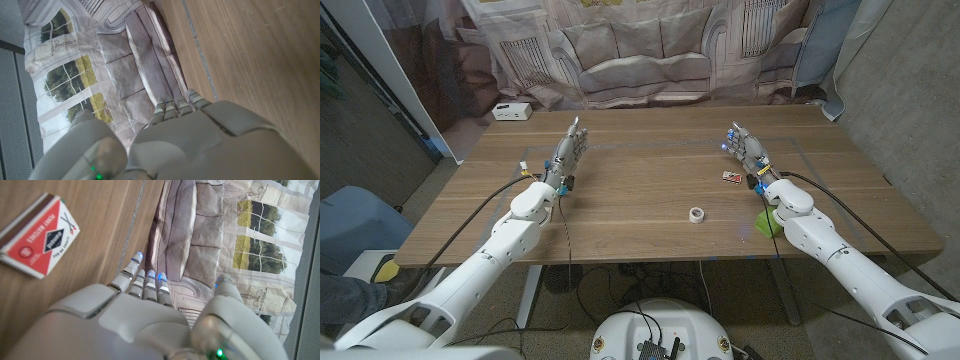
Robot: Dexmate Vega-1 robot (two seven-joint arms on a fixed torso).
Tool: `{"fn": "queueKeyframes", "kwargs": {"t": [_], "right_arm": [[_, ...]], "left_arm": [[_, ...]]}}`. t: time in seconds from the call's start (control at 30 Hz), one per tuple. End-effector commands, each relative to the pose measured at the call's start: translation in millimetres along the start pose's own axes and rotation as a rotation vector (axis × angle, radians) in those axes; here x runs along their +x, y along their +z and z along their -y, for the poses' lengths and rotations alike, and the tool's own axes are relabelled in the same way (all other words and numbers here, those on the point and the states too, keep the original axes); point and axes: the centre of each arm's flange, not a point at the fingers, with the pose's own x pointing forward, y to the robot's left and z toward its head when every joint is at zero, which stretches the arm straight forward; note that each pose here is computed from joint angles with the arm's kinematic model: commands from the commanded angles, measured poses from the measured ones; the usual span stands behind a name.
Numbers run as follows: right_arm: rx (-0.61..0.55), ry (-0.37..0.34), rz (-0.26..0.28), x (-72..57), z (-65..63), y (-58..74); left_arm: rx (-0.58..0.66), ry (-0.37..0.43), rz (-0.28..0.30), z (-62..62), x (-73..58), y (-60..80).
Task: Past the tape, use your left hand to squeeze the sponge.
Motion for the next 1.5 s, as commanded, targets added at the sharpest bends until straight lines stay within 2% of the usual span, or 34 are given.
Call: {"fn": "queueKeyframes", "kwargs": {"t": [0.03, 0.2, 0.37, 0.6, 0.77, 0.93, 1.2, 1.33, 1.5], "right_arm": [[-0.029, 0.026, 0.018, -8.0, -15.7, -5.2], [-0.036, 0.038, 0.015, -8.8, -19.9, -7.0], [-0.05, 0.045, 0.026, -8.8, -19.4, -3.1], [-0.045, 0.036, 0.018, -10.7, -9.5, -1.1], [-0.066, 0.036, 0.035, -13.5, -2.3, 4.9], [-0.094, 0.022, 0.041, -17.1, 6.7, 12.2], [-0.071, 0.041, 0.052, -21.9, 15.0, 14.1], [-0.087, 0.063, 0.037, -20.2, 25.0, 14.7], [-0.088, 0.065, 0.031, -20.1, 25.3, 16.1]], "left_arm": [[0.102, 0.025, 0.031, -4.4, -16.9, 16.1], [0.127, 0.02, 0.048, -6.9, -21.4, 18.5], [0.149, 0.008, 0.049, -6.1, -20.8, 22.4], [0.179, 0.014, 0.08, 2.3, -22.7, 32.9], [0.214, 0.001, 0.107, 12.3, -29.3, 39.2], [0.25, -0.005, 0.11, 15.4, -31.6, 40.8], [0.241, -0.035, 0.134, 17.7, -31.5, 38.5], [0.257, -0.011, 0.13, 24.4, -41.8, 38.5], [0.279, 0.013, 0.141, 28.0, -58.3, 42.2]]}}
